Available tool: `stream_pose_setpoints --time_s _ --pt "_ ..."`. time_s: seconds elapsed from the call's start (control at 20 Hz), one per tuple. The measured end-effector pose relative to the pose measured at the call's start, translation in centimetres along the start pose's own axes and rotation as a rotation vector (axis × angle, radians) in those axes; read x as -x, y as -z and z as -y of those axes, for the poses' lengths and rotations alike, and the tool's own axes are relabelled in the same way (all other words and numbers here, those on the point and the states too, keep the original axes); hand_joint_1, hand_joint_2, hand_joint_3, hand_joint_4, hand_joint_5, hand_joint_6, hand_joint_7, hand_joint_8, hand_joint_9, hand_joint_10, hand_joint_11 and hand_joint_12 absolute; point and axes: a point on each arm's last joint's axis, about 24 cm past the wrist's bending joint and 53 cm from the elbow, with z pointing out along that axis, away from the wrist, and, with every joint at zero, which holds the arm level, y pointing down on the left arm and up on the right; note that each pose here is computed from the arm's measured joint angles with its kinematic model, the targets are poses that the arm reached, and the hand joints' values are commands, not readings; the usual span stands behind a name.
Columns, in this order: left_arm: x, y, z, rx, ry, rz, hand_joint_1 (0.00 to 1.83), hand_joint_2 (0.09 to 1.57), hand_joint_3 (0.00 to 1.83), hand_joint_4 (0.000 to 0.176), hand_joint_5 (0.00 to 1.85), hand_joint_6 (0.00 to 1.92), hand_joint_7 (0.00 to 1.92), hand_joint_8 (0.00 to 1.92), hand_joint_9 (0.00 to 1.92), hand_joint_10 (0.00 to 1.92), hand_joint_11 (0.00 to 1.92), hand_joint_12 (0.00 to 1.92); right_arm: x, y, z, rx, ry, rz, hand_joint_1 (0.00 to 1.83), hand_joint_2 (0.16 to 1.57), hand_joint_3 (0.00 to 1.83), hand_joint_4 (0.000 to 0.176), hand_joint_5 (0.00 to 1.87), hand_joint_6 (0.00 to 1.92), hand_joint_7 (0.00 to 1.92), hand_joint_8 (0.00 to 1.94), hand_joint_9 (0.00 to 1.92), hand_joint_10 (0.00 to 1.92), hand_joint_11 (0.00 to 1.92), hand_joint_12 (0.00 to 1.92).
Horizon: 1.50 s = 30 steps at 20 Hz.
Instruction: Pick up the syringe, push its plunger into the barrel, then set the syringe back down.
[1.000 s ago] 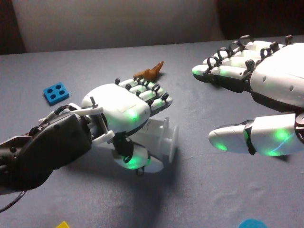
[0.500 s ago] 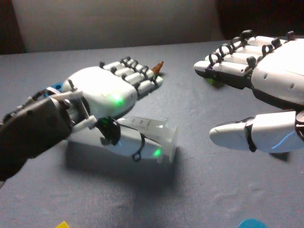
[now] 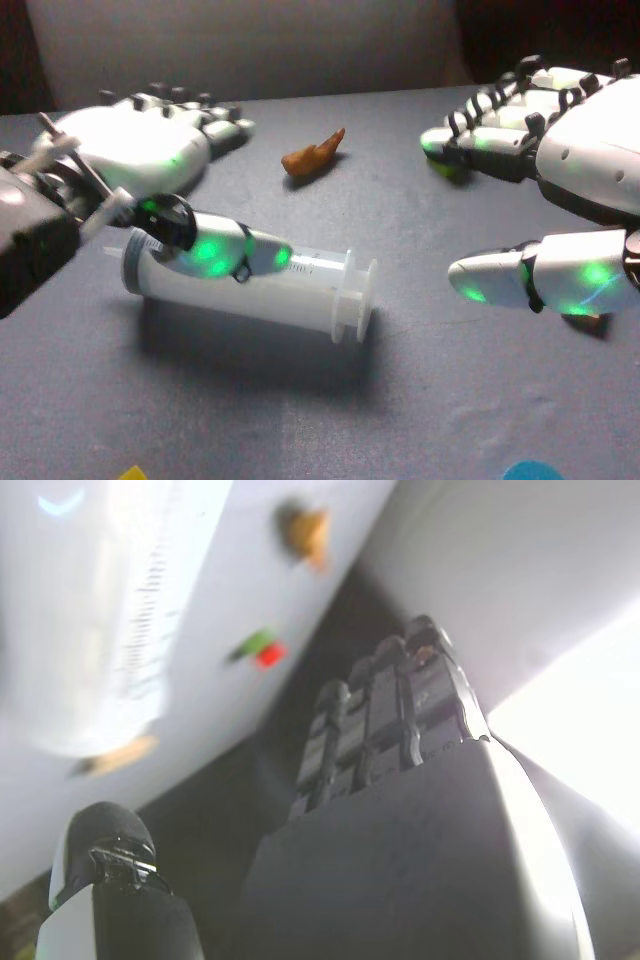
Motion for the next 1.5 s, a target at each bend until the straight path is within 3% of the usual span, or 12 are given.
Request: stream_pose_setpoints --time_s 0.05,0.1,0.15,0.2,0.25,0.3,0.35,0.4,0.5,0.65,0.8,1.5 --pt "0.4 0.3 -0.3 0.021 0.007 0.015 0.18 1.08 0.0 0.0 0.69 0.01 0.66 0.07 0.57 0.36 0.21 1.36 -0.2 0.0 -0.1 0.004 0.006 -0.007 0.3 1.17 0.0 0.0 0.88 0.06 0.95 0.05 0.92 0.16 0.57 1.22" --pt "0.7 0.6 -0.4 0.037 0.005 0.024 0.18 1.12 0.0 0.0 0.77 0.01 0.75 0.12 0.56 0.68 0.32 1.44 -0.4 0.0 -0.2 0.007 0.005 -0.015 0.33 1.18 0.0 0.0 0.98 0.07 1.08 0.05 1.01 0.32 0.67 1.32" --pt "0.7 1.2 -0.3 0.054 0.009 0.026 0.18 1.17 0.0 0.0 0.84 0.07 0.67 0.61 0.5 1.12 0.36 1.58 -0.7 0.0 -0.3 0.014 0.005 -0.028 0.36 1.22 0.0 0.0 0.96 0.39 1.13 0.22 0.98 0.76 0.77 1.44" --pt "0.5 1.5 -0.1 0.061 0.016 0.018 0.22 1.2 0.0 0.0 0.75 0.54 0.64 1.06 0.55 1.39 0.41 1.69 -0.8 0.0 -0.4 0.016 0.005 -0.033 0.31 1.25 0.0 0.0 0.87 0.92 1.04 0.69 0.93 1.15 0.84 1.56" --pt "0.1 2.1 0.2 0.068 0.026 0.009 0.24 1.23 0.0 0.0 0.6 1.06 0.61 1.34 0.55 1.57 0.41 1.77 -0.8 0.0 -0.4 0.017 0.006 -0.033 0.29 1.26 0.0 0.0 0.75 1.27 0.93 1.07 0.9 1.37 0.85 1.63" --pt "-0.1 2.6 0.6 0.066 0.039 0.004 0.3 1.26 0.0 0.0 0.57 1.44 0.67 1.55 0.62 1.71 0.48 1.86 -0.7 0.0 -0.4 0.016 0.006 -0.031 0.36 1.24 0.0 0.0 0.69 1.53 0.85 1.4 0.86 1.58 0.84 1.74" --pt "-0.1 3.1 1.0 0.062 0.044 0.006 0.36 1.28 0.0 0.0 0.63 1.58 0.73 1.67 0.72 1.8 0.6 1.91 -0.7 0.0 -0.4 0.015 0.005 -0.029 0.37 1.25 0.0 0.0 0.62 1.76 0.78 1.72 0.82 1.85 0.86 1.89" --pt "0.4 3.6 1.3 0.06 0.041 0.022 0.4 1.28 0.0 0.0 0.66 1.64 0.77 1.75 0.78 1.87 0.68 1.92 -0.6 0.0 -0.4 0.014 0.005 -0.025 0.37 1.26 0.0 0.0 0.6 1.89 0.76 1.9 0.88 1.91 0.94 1.91" --pt "1.0 4.1 1.5 0.065 0.043 0.044 0.55 1.28 0.0 0.0 0.87 1.9 0.95 1.91 0.99 1.92 0.99 1.92 -0.6 0.0 -0.6 0.015 0.004 -0.02 0.45 1.25 0.0 0.0 0.83 1.92 0.96 1.94 1.13 1.92 1.28 1.92" --pt "0.7 4.6 2.2 0.066 0.048 0.028 0.43 1.33 0.01 0.0 1.26 1.92 1.3 1.92 1.33 1.92 1.35 1.92 -0.7 0.1 -0.9 0.021 0.017 -0.021 0.5 1.24 0.0 0.0 1.16 1.92 1.27 1.94 1.46 1.92 1.62 1.92" --pt "0.6 4.9 3.4 0.038 0.046 0.025 0.32 1.4 0.01 0.0 1.47 1.92 1.55 1.92 1.59 1.92 1.63 1.92 -0.6 0.1 -0.9 0.019 0.018 -0.017 0.42 1.37 0.01 0.0 1.23 1.92 1.36 1.94 1.55 1.92 1.71 1.92" --pt "-1.2 4.7 2.5 0.043 0.024 -0.029 0.41 1.46 0.0 0.0 1.37 1.92 1.48 1.92 1.52 1.92 1.6 1.92 -0.9 0.1 -1.1 0.027 0.018 -0.029 0.37 1.45 0.0 0.0 1.19 1.92 1.31 1.94 1.48 1.92 1.65 1.92"
